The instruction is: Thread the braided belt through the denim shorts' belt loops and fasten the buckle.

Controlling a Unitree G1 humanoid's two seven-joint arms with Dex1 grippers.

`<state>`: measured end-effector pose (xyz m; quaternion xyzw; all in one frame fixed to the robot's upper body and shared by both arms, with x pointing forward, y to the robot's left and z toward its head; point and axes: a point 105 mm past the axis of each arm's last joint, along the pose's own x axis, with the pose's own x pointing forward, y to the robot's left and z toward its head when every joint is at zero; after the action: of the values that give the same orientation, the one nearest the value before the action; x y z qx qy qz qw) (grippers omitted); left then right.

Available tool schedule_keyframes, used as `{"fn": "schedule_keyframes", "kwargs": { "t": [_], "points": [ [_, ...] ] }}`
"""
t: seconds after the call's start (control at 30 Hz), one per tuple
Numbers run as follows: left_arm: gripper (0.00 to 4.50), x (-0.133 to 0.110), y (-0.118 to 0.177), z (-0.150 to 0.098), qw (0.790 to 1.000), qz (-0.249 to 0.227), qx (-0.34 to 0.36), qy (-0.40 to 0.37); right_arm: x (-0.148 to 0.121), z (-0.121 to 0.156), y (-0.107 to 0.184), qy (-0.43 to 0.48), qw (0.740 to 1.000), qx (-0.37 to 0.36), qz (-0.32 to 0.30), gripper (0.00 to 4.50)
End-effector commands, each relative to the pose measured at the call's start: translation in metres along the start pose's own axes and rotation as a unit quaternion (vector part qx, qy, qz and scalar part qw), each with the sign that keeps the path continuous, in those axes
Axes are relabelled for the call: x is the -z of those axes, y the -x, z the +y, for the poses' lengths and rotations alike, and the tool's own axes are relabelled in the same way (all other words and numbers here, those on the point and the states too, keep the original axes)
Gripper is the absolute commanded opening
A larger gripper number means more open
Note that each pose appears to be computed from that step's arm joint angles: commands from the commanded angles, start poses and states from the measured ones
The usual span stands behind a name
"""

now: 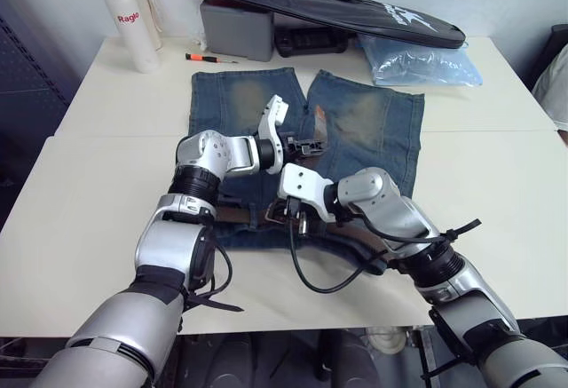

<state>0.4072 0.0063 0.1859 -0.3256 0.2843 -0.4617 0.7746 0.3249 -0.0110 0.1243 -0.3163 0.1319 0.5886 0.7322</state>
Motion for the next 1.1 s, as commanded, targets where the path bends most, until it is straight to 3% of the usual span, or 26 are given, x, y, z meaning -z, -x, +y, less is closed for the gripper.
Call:
{"fn": "schedule_keyframes", "kwargs": {
  "t": [0.03,0.27,0.5,0.73,0.83,1.0,1.1],
  "points": [
    [0.00,-0.064,0.002,-0.091,0.982,-0.103,0.140,-0.068,0.029,0.056,-0.034,-0.045,0.989,-0.134,0.043,0.18],
    [0.00,-0.083,0.011,-0.120,0.974,-0.119,0.177,-0.079,0.030,0.060,-0.035,-0.055,0.986,-0.152,0.049,0.18],
    [0.00,-0.060,-0.007,-0.150,0.968,-0.049,0.212,-0.127,0.036,0.063,-0.034,-0.078,0.980,-0.170,0.072,0.18],
    [0.00,-0.066,0.001,-0.156,0.965,-0.062,0.209,-0.143,0.044,0.067,-0.031,-0.106,0.972,-0.183,0.104,0.18],
    [0.00,-0.062,0.011,-0.142,0.968,-0.051,0.179,-0.169,0.043,0.064,-0.031,-0.099,0.974,-0.179,0.097,0.18],
    [0.00,-0.022,0.042,-0.072,0.981,0.011,0.060,-0.185,0.028,0.045,-0.021,-0.115,0.981,-0.146,0.054,0.18],
    [0.00,-0.009,0.058,-0.054,0.983,0.016,0.028,-0.178,0.024,0.040,-0.015,-0.115,0.983,-0.135,0.045,0.18]
  ]
}}
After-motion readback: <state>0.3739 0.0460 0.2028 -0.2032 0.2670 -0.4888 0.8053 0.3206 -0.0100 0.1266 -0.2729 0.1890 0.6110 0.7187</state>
